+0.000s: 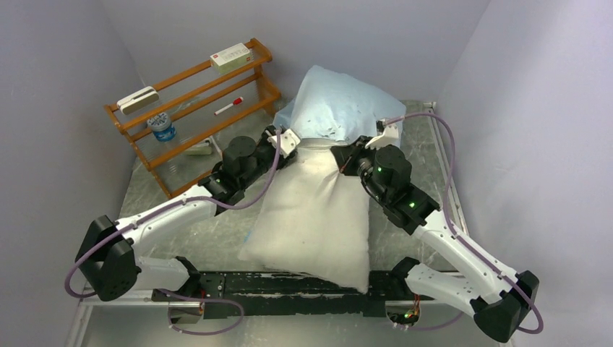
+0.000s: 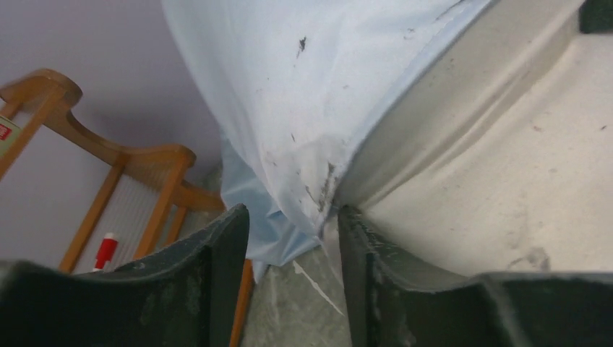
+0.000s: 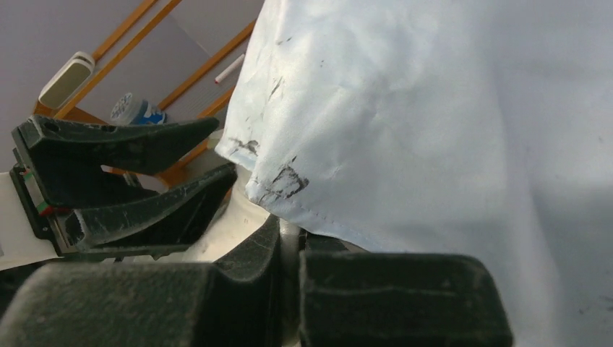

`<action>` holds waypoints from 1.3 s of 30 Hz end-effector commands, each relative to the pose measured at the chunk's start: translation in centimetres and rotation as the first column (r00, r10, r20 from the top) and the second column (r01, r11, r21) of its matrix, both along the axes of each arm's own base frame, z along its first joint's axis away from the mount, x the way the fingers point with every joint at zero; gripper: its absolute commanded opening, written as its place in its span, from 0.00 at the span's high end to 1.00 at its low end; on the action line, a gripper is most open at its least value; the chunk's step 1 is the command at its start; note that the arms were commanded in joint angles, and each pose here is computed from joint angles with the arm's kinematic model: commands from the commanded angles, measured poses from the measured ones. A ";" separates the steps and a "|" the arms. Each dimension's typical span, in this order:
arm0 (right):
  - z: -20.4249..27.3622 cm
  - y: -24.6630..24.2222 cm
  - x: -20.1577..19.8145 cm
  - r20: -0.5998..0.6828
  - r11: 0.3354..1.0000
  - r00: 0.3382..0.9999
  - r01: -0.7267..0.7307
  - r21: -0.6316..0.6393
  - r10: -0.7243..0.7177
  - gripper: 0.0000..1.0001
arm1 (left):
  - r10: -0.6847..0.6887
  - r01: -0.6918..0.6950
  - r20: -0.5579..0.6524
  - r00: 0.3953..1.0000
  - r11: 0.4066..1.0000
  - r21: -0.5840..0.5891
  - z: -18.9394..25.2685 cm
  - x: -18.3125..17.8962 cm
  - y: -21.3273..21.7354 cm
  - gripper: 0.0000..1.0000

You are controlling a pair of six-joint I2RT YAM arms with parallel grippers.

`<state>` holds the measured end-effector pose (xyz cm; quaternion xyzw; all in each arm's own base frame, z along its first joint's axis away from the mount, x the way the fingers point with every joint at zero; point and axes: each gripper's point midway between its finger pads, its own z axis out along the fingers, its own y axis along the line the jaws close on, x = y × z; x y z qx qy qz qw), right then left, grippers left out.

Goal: Put the pillow into the pillowcase

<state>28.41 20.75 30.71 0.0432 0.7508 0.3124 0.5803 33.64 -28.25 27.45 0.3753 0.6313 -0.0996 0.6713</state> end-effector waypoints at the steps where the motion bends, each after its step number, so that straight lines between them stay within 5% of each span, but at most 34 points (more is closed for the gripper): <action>1: 9.1 0.7 -0.5 0.225 0.974 0.974 -0.065 0.216 0.015 1.00 | 0.010 -0.006 0.140 0.990 1.000 -0.031 4.0 1.1 -0.5 0.66; 2: 9.1 0.8 -0.4 0.224 0.973 0.974 -0.064 0.220 0.014 1.00 | -0.005 0.009 0.136 0.991 1.000 -0.029 3.9 0.9 -0.6 0.81; 4: 9.4 0.7 -0.2 0.221 0.971 0.975 -0.053 0.232 0.001 1.00 | -0.034 0.038 0.128 0.991 0.999 -0.029 3.7 0.3 -0.8 0.95; 13: 9.6 -3.5 2.9 0.161 0.885 0.933 0.234 0.403 -0.320 1.00 | -0.286 0.293 0.068 0.956 0.948 -0.125 4.8 -7.6 -0.6 0.95; 27: 9.6 -4.0 5.6 0.115 0.818 0.890 0.346 0.459 -0.441 1.00 | -0.554 0.561 0.085 0.828 0.823 -0.091 5.3 -14.7 -0.5 0.95; 35: 10.1 -2.9 5.7 0.183 0.879 0.908 0.288 0.381 -0.376 1.00 | -0.600 0.607 0.098 0.794 0.774 -0.177 6.9 -17.2 0.2 0.95; 39: 10.8 -0.5 4.8 0.244 0.948 0.944 0.149 0.281 -0.221 1.00 | -0.465 0.485 0.140 0.874 0.844 -0.227 8.0 -15.0 1.4 0.95</action>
